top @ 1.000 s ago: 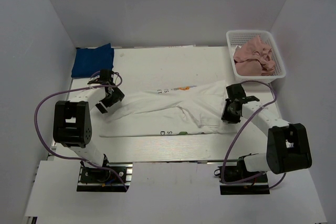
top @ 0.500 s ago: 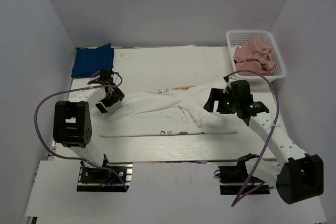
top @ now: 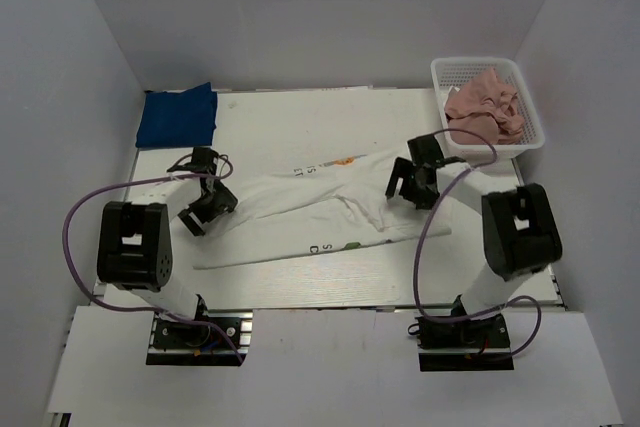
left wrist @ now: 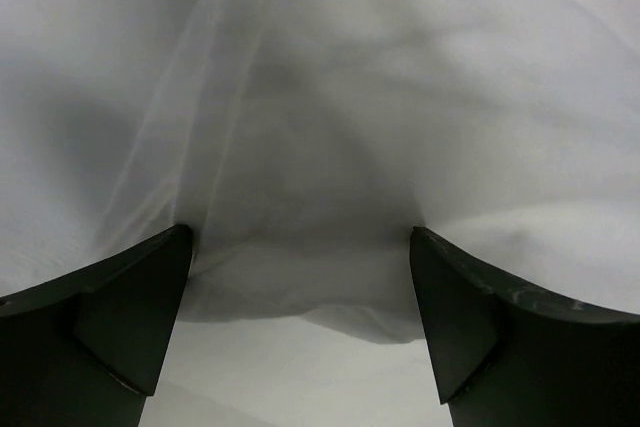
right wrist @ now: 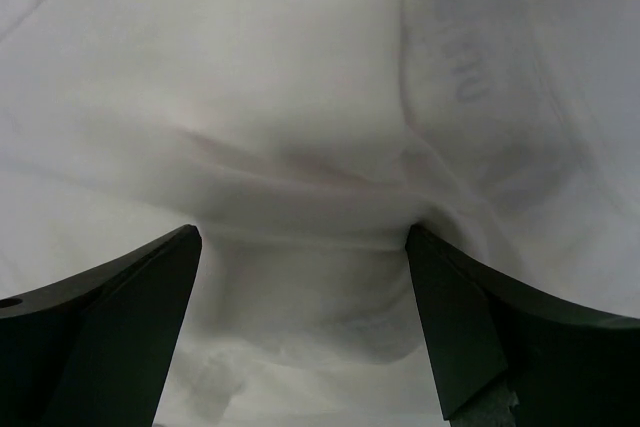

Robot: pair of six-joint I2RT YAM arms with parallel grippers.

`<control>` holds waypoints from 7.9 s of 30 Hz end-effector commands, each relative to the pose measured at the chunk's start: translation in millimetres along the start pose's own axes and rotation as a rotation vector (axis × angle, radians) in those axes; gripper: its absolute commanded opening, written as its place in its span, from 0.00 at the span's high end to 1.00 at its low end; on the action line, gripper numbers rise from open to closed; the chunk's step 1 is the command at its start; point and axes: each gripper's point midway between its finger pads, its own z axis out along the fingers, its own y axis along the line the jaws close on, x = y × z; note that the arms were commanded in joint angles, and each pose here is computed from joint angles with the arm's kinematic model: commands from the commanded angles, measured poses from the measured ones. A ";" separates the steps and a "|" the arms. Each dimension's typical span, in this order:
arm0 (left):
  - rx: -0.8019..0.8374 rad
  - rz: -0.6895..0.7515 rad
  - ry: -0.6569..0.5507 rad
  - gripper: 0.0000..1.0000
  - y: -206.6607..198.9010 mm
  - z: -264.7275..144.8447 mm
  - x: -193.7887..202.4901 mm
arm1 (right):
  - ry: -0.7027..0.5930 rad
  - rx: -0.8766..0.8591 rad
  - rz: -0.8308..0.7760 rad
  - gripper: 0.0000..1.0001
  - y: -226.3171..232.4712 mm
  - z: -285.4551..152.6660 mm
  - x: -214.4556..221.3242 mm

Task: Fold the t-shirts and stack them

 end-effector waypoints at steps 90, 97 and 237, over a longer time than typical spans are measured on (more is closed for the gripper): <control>0.537 0.647 0.234 0.11 -40.9 -80.1 242.1 | 0.198 -0.363 -0.154 0.10 62.7 -92.6 138.9; 0.493 0.660 0.279 0.56 -29.7 -65.8 251.5 | 0.348 -0.404 -0.154 0.10 60.6 -90.4 192.9; 0.591 0.455 0.134 1.00 -150.7 -18.2 93.9 | -0.023 -0.388 0.028 0.36 106.8 11.1 11.7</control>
